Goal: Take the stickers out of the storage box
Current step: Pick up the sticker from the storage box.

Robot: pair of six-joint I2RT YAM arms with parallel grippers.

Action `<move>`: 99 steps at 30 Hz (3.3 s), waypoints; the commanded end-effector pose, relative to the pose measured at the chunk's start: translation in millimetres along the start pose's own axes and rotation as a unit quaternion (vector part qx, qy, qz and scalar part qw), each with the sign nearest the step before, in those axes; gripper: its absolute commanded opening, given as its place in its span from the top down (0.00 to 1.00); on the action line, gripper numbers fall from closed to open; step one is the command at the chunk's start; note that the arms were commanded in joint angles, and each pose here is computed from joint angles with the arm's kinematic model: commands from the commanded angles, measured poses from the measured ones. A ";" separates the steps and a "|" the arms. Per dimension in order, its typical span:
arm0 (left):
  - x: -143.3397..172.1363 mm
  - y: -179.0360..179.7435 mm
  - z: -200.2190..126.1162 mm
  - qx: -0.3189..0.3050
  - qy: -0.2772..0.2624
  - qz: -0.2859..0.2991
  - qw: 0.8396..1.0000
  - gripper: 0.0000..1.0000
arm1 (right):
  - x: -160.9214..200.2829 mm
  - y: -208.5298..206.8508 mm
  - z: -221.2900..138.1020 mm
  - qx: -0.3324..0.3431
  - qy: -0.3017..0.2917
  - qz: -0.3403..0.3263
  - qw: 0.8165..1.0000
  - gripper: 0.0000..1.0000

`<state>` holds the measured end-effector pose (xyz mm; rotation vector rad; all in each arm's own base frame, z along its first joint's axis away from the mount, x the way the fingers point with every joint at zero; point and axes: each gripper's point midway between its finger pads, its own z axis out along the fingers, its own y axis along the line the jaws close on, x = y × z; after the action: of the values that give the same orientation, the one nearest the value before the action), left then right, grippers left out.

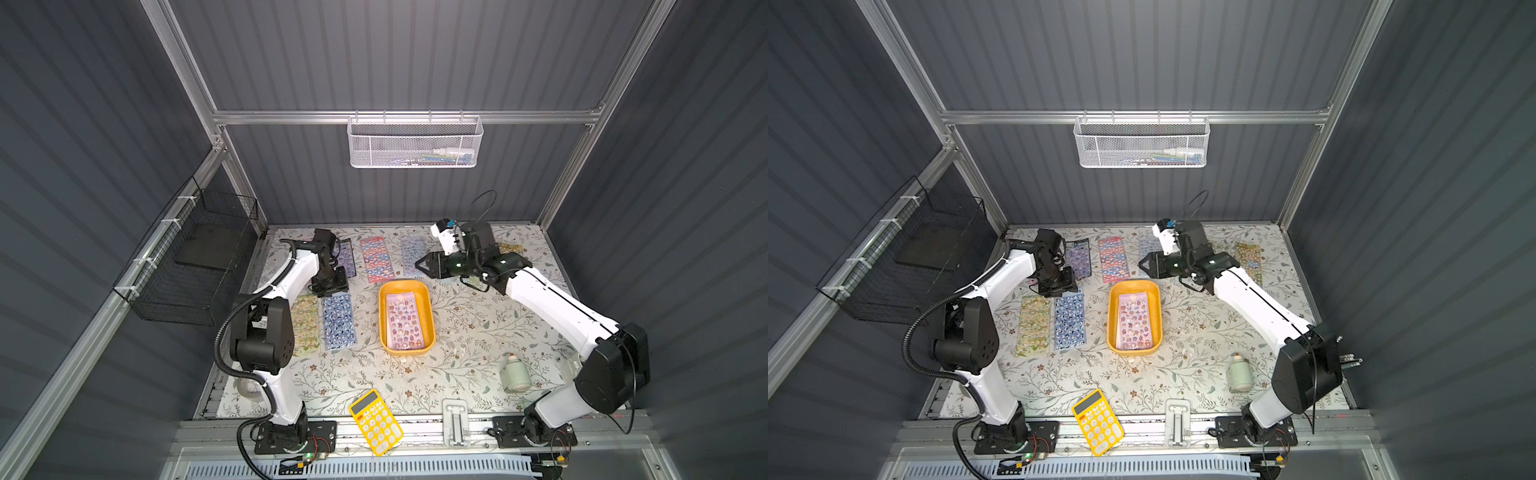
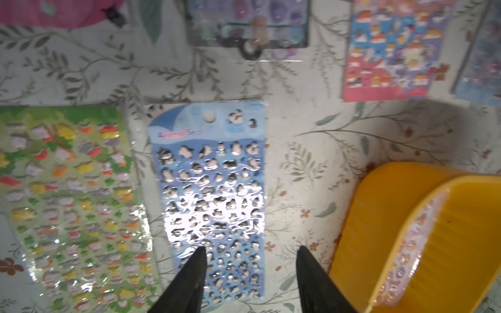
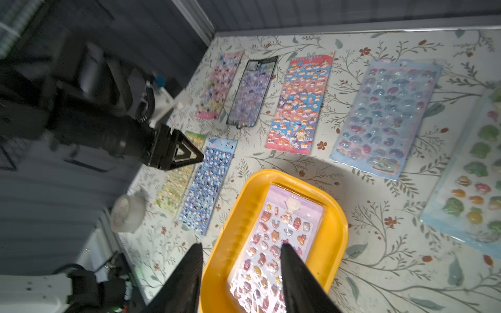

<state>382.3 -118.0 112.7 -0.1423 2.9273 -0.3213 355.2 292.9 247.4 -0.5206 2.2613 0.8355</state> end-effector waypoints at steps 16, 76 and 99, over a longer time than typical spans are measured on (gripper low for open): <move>31.5 -108.8 15.4 0.099 0.023 0.065 0.993 0.41 | 101.6 -35.3 60.6 0.108 0.188 -0.037 0.976 0.62; 47.6 -109.2 16.6 0.018 0.026 0.078 0.996 0.17 | 103.7 -65.1 81.9 0.121 0.129 0.037 0.984 0.64; 83.9 -136.6 50.9 0.113 0.052 0.033 0.992 0.63 | 143.6 -100.6 95.5 0.234 0.214 0.071 0.946 0.63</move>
<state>324.1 -263.0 68.8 0.0301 2.9880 -0.5977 352.1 272.0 53.3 -0.3683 2.7732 0.3010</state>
